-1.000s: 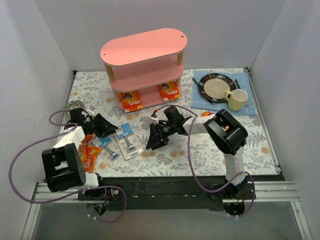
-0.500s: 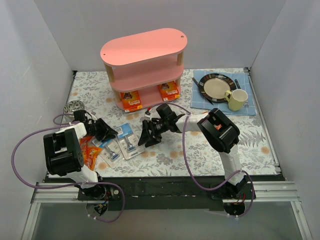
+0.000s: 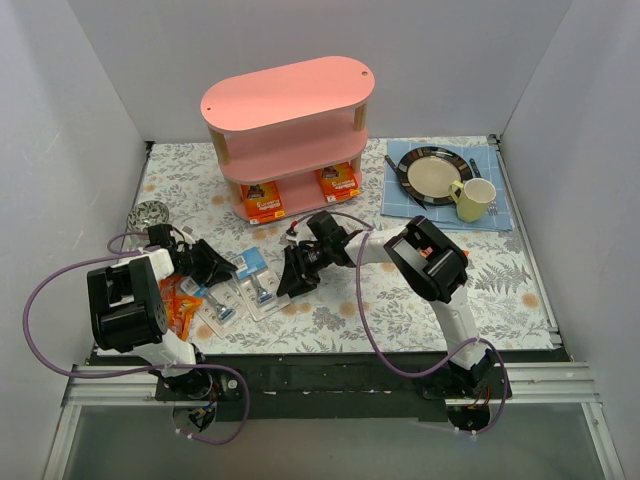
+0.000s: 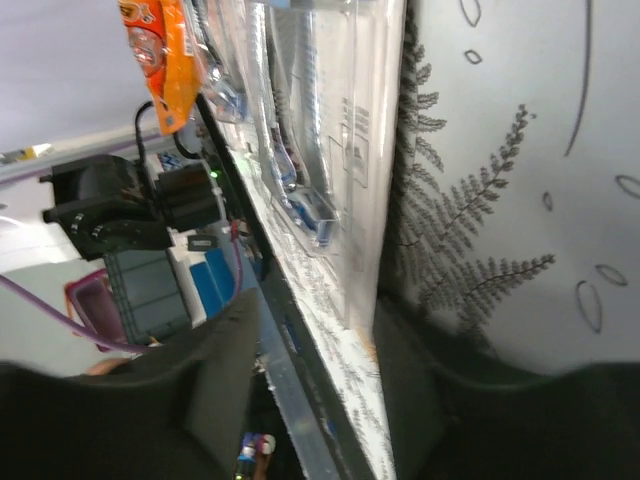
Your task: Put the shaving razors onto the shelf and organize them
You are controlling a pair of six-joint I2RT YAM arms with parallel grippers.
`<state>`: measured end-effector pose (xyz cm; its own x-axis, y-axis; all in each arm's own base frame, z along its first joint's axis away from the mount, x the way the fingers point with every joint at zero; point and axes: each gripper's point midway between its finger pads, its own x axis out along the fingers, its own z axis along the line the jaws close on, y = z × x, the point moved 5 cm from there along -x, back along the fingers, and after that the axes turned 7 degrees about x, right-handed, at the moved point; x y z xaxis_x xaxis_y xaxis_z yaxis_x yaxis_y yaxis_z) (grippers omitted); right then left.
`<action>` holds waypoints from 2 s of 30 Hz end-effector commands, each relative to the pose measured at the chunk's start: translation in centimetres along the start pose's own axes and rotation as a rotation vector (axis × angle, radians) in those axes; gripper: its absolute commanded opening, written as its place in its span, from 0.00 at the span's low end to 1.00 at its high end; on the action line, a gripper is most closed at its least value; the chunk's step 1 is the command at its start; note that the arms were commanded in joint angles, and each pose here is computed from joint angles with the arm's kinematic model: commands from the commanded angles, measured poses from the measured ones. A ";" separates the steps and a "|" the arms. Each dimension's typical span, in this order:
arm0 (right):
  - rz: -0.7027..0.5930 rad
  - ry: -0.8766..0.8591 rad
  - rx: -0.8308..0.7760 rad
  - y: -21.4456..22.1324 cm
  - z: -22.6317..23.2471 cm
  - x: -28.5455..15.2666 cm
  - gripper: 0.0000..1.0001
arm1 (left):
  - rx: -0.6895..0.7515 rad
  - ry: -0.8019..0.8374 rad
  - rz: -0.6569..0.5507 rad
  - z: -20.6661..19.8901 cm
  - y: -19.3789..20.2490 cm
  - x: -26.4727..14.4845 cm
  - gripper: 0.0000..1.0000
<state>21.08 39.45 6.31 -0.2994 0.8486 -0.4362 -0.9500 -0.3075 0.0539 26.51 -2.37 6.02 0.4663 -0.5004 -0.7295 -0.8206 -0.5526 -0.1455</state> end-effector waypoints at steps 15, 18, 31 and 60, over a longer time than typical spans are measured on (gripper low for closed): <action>-0.007 0.051 -0.123 0.1 -2.9 1.5 0.06 | 0.003 -0.044 -0.023 1.4 1.8 0.0 0.37; -0.007 0.056 -0.154 0.0 -2.8 1.3 0.01 | 0.007 -0.033 -0.040 1.0 1.8 -0.4 0.39; -0.052 -0.052 -0.369 2.3 1.7 -5.2 0.01 | 0.209 0.331 -0.159 -9.4 -2.9 -7.1 0.47; -0.523 -0.112 -0.513 -8.3 7.9 -29.1 0.01 | 0.317 0.443 -0.270 -11.1 -7.0 -10.1 0.49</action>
<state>34.40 20.75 23.41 0.1350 0.9597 -0.2465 -0.8501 -0.0156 -0.5264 31.39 -0.80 21.83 0.7192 -0.6174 -0.3186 -0.6784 -0.5251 -0.5139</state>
